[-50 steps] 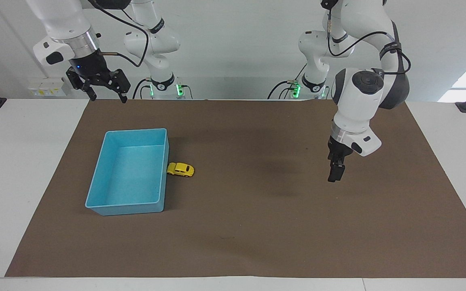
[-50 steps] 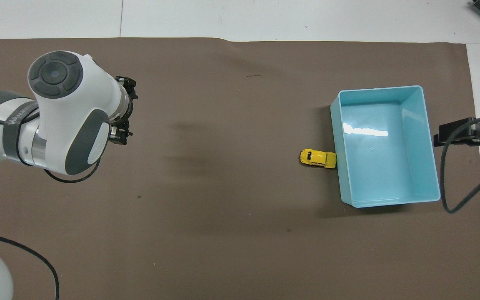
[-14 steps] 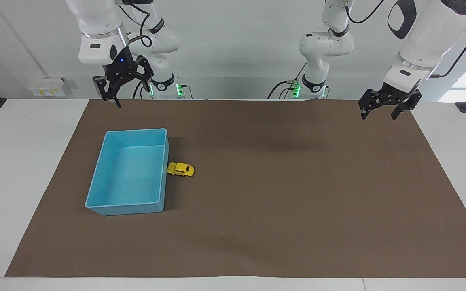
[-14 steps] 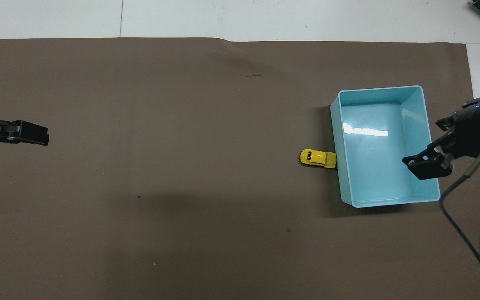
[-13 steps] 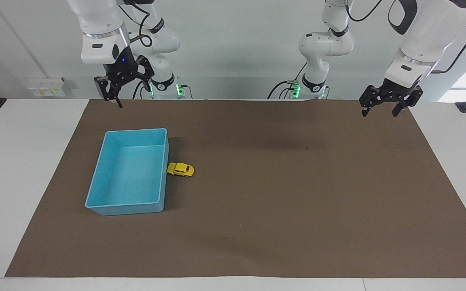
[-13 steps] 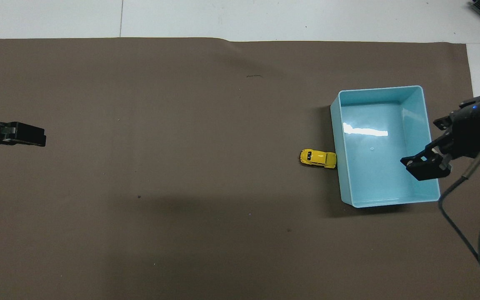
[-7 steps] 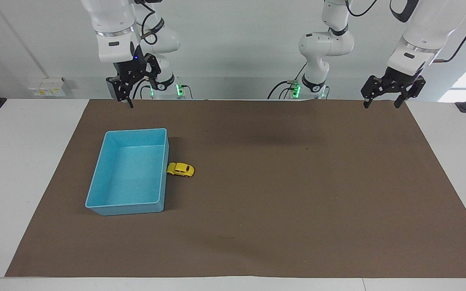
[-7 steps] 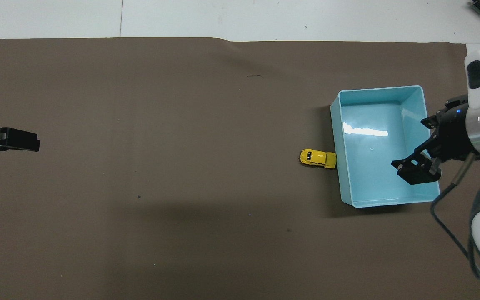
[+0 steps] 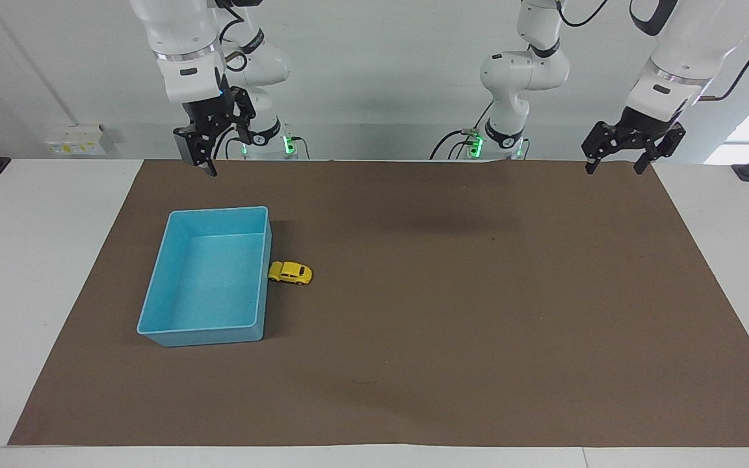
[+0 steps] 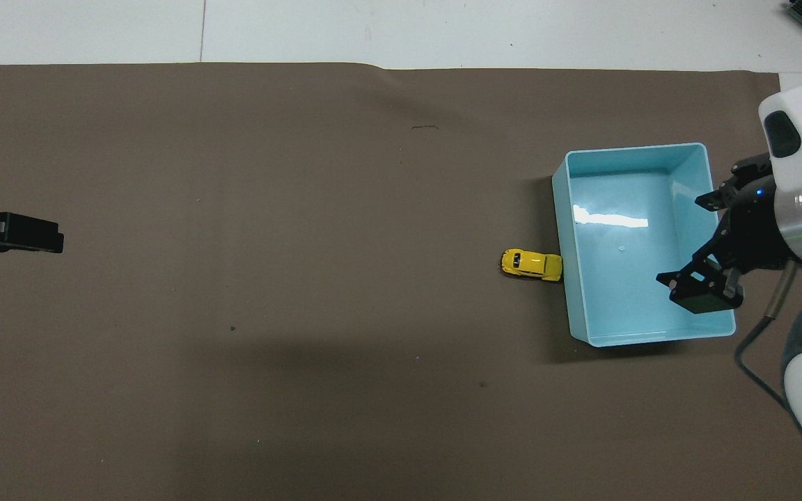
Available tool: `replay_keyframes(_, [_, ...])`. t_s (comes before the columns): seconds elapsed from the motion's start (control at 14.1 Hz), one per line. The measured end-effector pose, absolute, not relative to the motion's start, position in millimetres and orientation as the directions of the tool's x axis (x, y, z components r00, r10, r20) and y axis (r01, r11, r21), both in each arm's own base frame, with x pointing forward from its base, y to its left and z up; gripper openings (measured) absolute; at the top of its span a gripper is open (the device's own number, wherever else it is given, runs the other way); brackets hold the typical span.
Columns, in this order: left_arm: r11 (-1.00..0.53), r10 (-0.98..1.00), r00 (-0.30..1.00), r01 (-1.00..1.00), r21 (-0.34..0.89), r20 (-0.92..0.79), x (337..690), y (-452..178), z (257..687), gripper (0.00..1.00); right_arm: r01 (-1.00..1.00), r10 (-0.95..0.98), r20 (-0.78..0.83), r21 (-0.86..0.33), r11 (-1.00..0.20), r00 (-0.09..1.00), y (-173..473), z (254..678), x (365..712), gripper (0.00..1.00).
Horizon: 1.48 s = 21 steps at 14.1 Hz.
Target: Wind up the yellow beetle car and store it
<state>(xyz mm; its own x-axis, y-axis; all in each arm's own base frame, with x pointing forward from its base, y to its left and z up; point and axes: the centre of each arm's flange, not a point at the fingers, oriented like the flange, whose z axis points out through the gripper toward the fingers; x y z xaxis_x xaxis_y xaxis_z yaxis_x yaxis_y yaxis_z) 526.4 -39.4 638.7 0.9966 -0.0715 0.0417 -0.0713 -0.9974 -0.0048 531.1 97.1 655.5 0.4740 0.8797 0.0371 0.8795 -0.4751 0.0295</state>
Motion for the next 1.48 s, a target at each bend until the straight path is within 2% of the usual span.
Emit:
replay_keyframes(0.35, [-0.997, -0.075, 0.997, -0.075, -0.004, 0.035, 525.7, -41.3, 637.8, 1.0, 0.953, 0.953, 0.019, 0.009, -0.302, 0.302, 103.0, 637.8, 538.5, 1.0])
replay_keyframes(0.64, [-0.997, -0.075, 0.997, -0.075, -0.004, 0.034, 525.7, -41.3, 637.5, 1.0, 0.975, 0.975, 0.014, -0.001, -0.224, 0.224, 127.0, 616.2, 547.8, 1.0])
replay_keyframes(0.99, [-0.997, -0.074, 0.997, -0.074, -0.004, 0.035, 525.8, -40.7, 637.5, 1.0, 0.987, 0.987, 0.012, -0.009, -0.161, 0.161, 129.7, 597.3, 555.5, 1.0])
replay_keyframes(1.48, [-0.997, -0.07, 0.997, -0.071, 0.033, 0.035, 525.8, -42.7, 637.4, 1.0, 0.99, 0.99, 0.007, -0.026, -0.139, 0.139, 133.4, 557.8, 571.6, 1.0])
